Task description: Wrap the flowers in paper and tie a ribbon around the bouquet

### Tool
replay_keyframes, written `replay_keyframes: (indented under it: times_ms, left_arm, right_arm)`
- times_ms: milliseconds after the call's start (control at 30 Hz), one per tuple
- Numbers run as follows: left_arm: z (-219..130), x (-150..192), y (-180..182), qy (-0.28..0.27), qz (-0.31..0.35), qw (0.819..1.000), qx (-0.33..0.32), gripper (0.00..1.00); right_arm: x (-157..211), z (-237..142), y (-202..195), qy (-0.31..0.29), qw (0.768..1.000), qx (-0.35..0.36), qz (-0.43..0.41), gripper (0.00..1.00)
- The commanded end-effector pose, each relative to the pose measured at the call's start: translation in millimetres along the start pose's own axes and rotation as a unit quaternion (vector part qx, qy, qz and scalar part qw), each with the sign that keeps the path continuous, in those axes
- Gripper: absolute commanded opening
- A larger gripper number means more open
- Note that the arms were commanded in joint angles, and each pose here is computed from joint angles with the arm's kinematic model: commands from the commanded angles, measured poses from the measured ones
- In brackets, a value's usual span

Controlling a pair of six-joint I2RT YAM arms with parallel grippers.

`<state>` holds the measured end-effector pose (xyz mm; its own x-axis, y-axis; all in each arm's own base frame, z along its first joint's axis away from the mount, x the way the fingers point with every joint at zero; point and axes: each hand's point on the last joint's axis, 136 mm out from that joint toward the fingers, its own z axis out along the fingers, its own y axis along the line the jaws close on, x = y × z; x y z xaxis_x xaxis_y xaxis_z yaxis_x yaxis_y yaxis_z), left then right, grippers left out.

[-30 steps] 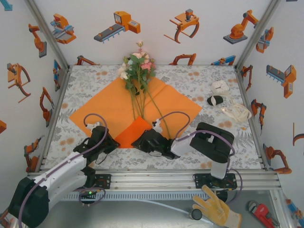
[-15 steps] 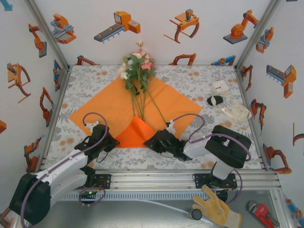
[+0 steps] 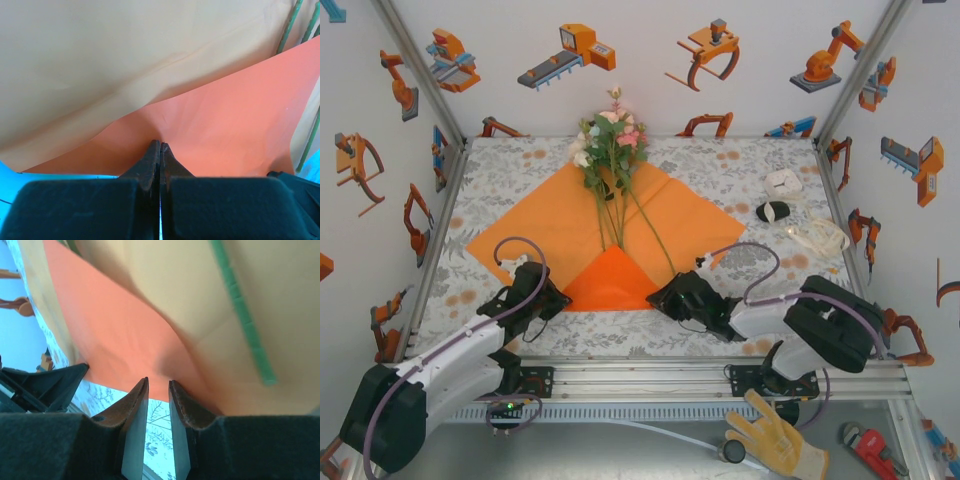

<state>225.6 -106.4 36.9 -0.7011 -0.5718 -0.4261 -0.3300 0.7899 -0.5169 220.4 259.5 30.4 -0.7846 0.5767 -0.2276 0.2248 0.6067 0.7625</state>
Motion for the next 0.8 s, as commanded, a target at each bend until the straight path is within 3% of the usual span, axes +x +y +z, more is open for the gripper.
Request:
replay_keyframes:
  times_ms: [0,200,333,600,767]
  left_arm:
    - [1,14,54,0.013,0.015,0.995,-0.102,0.0]
    - [1,13,55,0.01,0.013,0.994,-0.106,0.0]
    - [0,11,60,0.004,0.003,0.992,-0.122,0.07]
    - [-1,10,64,-0.003,-0.006,0.991,-0.132,0.1]
    - [0,9,63,-0.003,-0.008,0.991,-0.132,0.23]
  right_arm:
    - [-11,-14,-69,-0.017,0.99,0.127,-0.05,0.27]
    - [-17,-25,-85,-0.024,0.987,0.151,-0.047,0.27]
    - [-20,-30,-96,-0.031,0.985,0.166,-0.044,0.27]
    - [-34,-50,-108,-0.055,0.979,0.192,-0.047,0.28]
    - [-32,-46,-105,-0.048,0.981,0.182,-0.056,0.28]
